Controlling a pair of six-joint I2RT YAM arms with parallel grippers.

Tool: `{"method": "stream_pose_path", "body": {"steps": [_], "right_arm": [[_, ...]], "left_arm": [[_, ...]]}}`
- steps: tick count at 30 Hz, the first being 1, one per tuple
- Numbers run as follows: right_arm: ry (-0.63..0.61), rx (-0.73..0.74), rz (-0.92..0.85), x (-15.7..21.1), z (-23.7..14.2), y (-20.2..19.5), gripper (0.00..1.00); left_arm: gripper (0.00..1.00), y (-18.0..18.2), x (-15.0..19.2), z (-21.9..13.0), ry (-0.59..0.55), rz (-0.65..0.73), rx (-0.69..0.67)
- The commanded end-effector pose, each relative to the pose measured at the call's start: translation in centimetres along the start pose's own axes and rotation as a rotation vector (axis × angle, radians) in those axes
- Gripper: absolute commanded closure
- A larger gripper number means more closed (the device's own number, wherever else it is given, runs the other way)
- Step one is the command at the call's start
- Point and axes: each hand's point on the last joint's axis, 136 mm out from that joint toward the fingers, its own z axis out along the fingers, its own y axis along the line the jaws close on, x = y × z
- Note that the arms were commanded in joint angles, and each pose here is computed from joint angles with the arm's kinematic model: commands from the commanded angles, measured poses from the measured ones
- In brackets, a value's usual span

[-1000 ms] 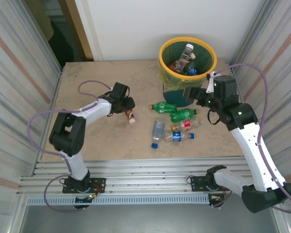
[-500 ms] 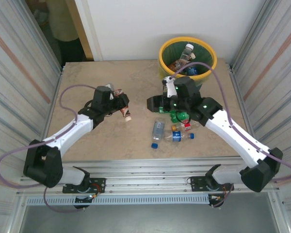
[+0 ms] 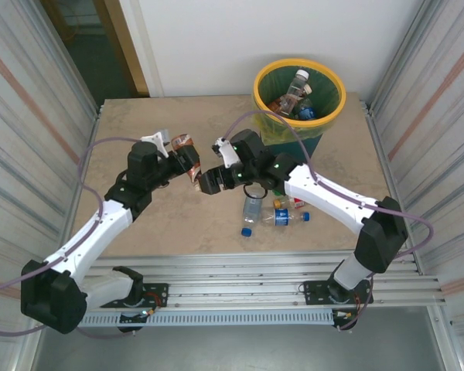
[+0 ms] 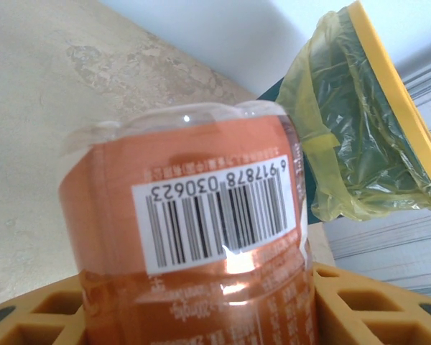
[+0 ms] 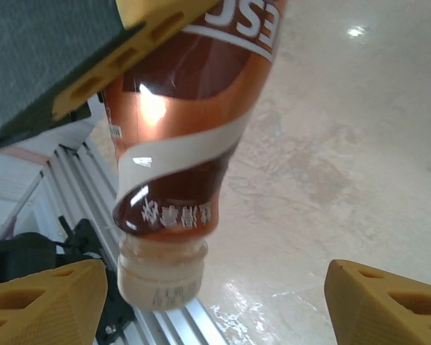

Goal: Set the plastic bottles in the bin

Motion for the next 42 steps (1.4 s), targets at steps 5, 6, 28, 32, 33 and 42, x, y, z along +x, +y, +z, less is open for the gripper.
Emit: {"method": "stream_pose_path", "body": {"steps": [5, 6, 28, 32, 33, 42], "right_arm": [[-0.032, -0.115, -0.036, -2.1, 0.9, 2.6, 0.37], [-0.032, -0.125, -0.034, -2.2, 1.1, 2.8, 0.40], [-0.030, -0.136, 0.004, -3.0, 1.5, 2.6, 0.77], [-0.066, -0.068, 0.019, -3.8, -0.3, 1.3, 0.77], [-0.075, -0.052, 0.020, -4.0, -0.8, 1.1, 0.77], [-0.220, 0.155, 0.017, -7.2, -8.5, -1.9, 0.76]], "left_arm": [[0.47, -1.2, -0.3, -1.0, -0.017, -0.008, 0.062], [0.47, -1.3, -0.3, -1.0, -0.017, -0.010, 0.067], [0.01, -3.1, -1.4, -2.3, -0.066, 0.020, 0.141], [0.01, -4.7, -2.4, -4.1, -0.111, 0.087, 0.190], [0.01, -5.1, -2.6, -4.6, -0.125, 0.105, 0.198], [0.01, -5.6, -4.6, -9.4, -0.313, 0.231, 0.198]]}}
